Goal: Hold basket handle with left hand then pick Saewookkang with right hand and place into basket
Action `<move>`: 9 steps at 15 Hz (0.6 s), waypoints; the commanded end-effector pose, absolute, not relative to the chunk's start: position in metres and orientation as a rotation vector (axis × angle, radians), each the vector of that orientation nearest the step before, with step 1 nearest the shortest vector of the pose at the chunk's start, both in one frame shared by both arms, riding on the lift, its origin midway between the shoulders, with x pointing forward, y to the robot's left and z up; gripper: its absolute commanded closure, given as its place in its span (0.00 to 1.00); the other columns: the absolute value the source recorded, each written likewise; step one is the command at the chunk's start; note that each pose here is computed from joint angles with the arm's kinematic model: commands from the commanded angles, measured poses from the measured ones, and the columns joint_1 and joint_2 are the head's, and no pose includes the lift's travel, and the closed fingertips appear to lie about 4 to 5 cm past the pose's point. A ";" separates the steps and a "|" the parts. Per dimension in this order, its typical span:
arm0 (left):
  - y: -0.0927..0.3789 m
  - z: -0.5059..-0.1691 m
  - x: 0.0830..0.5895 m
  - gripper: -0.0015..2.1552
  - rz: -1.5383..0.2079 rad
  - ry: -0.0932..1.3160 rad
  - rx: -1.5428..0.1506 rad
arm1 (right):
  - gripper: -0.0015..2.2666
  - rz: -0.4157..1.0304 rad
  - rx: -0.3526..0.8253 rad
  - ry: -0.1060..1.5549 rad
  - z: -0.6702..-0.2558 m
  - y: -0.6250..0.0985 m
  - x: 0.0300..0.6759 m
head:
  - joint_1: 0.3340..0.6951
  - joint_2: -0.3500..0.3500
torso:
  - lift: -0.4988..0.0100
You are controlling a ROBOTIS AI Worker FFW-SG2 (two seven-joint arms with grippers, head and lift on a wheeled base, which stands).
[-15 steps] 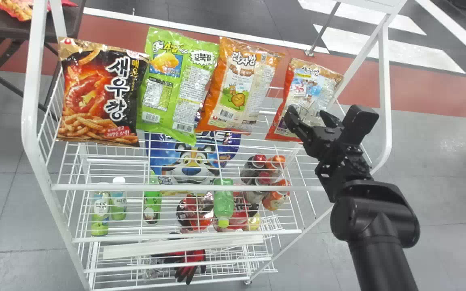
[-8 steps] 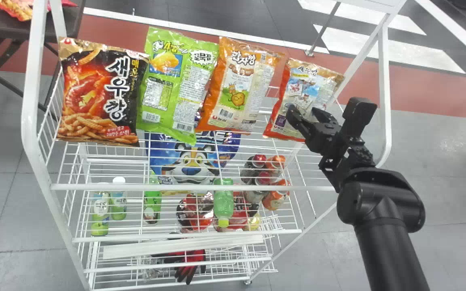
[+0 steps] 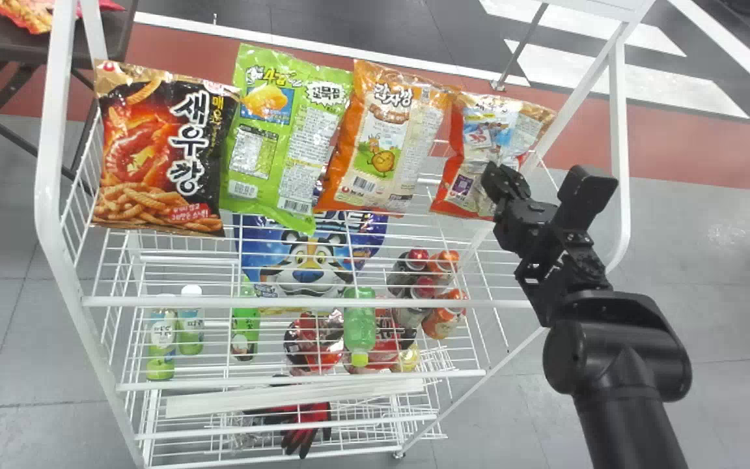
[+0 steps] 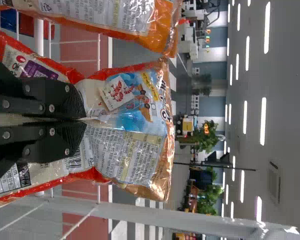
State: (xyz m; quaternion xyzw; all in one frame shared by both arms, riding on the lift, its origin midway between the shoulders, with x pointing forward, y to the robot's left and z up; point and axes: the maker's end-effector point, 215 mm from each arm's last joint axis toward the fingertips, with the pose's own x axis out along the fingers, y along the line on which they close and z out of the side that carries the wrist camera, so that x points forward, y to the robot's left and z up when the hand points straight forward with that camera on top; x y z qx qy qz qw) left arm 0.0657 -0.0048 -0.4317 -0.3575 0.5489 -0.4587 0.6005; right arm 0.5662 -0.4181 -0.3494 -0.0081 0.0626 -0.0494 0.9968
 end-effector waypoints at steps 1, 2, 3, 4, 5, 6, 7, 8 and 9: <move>-0.005 -0.431 0.067 0.85 -1.067 1.264 -0.830 | 0.99 -0.124 -0.011 0.105 -0.340 -0.421 0.553 | 1.00 0.00 | 0.94; -0.005 -0.430 0.066 0.85 -1.068 1.263 -0.829 | 0.99 -0.141 -0.016 0.095 -0.336 -0.425 0.547 | 1.00 0.00 | 0.94; -0.005 -0.429 0.066 0.85 -1.070 1.258 -0.829 | 0.99 -0.157 -0.023 0.090 -0.333 -0.429 0.541 | 1.00 0.00 | 0.94; -0.005 -0.428 0.066 0.85 -1.072 1.256 -0.830 | 0.99 -0.177 -0.024 0.075 -0.325 -0.433 0.532 | 1.00 0.00 | 0.94; -0.006 -0.427 0.067 0.85 -1.073 1.248 -0.828 | 0.99 -0.174 -0.004 0.057 -0.316 -0.433 0.521 | 1.00 0.00 | 0.94; -0.006 -0.426 0.067 0.85 -1.075 1.245 -0.826 | 0.99 -0.163 0.007 0.041 -0.304 -0.429 0.509 | 1.00 0.00 | 0.94; -0.006 -0.425 0.067 0.85 -1.077 1.242 -0.826 | 0.99 -0.141 0.015 0.038 -0.295 -0.422 0.494 | 1.00 0.00 | 0.94; -0.006 -0.424 0.068 0.85 -1.076 1.240 -0.826 | 0.99 -0.114 0.026 0.069 -0.297 -0.412 0.482 | 1.00 0.00 | 0.94; -0.007 -0.423 0.068 0.85 -1.080 1.238 -0.824 | 0.99 -0.094 0.048 0.115 -0.302 -0.403 0.467 | 1.00 0.00 | 0.94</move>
